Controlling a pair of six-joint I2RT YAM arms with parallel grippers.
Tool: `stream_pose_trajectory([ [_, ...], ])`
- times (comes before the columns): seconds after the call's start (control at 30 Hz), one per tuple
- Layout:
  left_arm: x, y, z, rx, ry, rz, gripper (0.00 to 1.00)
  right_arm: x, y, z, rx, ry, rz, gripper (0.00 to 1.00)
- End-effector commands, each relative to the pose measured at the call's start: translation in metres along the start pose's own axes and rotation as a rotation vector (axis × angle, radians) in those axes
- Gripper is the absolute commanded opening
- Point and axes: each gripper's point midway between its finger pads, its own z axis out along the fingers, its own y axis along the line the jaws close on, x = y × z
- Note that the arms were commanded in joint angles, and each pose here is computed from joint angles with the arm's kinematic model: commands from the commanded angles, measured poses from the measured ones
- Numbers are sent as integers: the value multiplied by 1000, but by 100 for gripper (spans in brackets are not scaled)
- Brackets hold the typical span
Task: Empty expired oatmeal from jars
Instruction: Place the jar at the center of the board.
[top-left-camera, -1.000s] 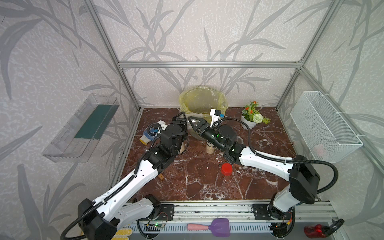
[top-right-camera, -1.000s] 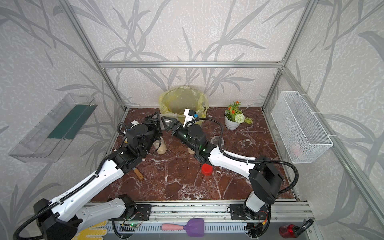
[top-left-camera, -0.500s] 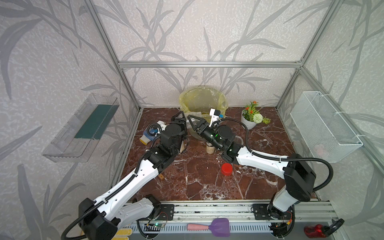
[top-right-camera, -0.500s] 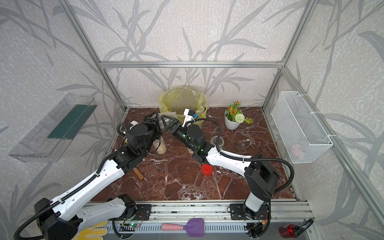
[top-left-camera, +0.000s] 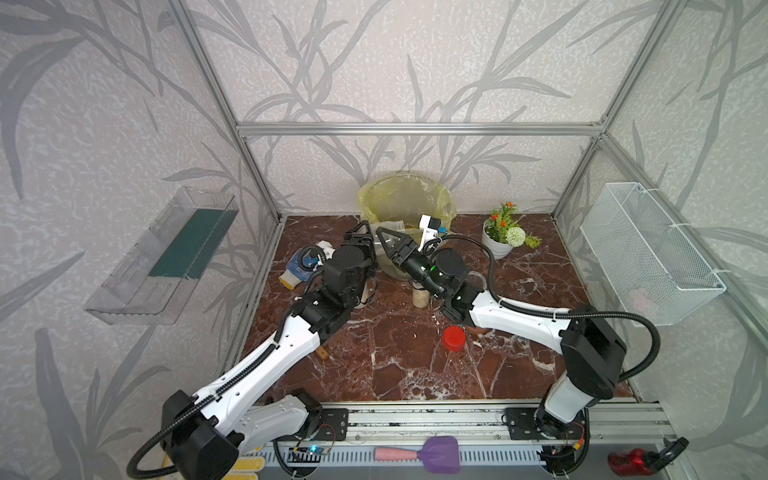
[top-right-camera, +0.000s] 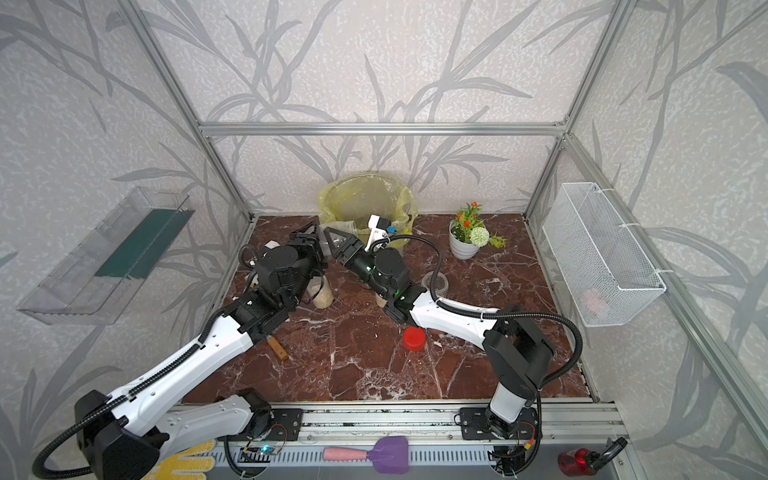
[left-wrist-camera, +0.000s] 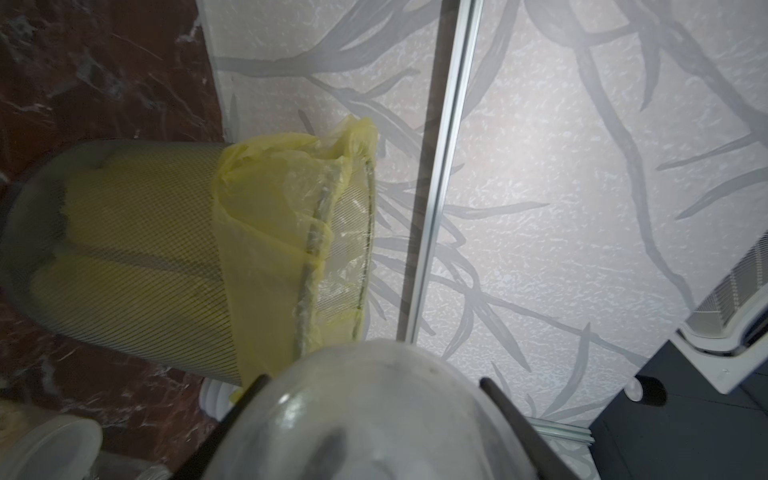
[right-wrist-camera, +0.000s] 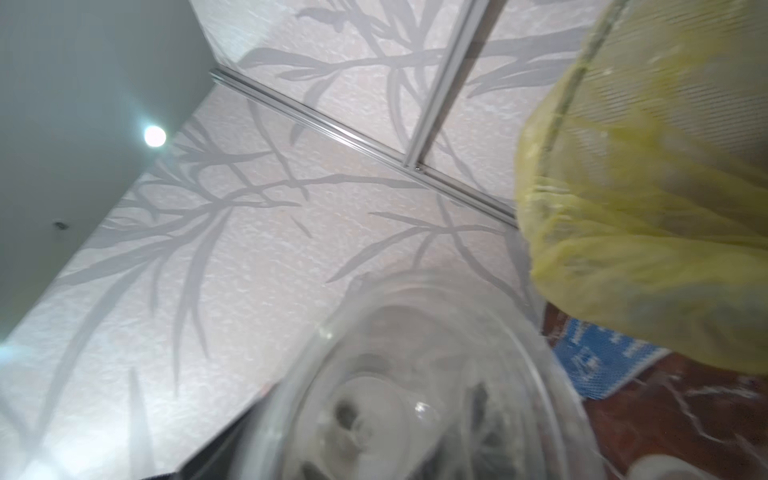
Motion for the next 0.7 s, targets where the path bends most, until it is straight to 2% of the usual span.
stream_pose_trajectory([
  [0.0, 19, 18, -4, -64, 93, 10, 46, -1, 16, 3, -63, -3, -6, 38],
  [0.07, 15, 18, -6, -69, 82, 21, 56, 1, 11, 1, -40, 4, -22, 32],
  [0.17, 12, 17, -10, -71, 79, 46, 66, -2, 13, -6, -31, 2, -56, 29],
  [0.3, 7, 17, -18, -74, 74, 76, 72, -6, 19, -15, -14, 2, -104, 29],
  [0.67, -17, 9, -39, -78, 6, 200, 79, -16, 24, -34, 38, -4, -192, 29],
])
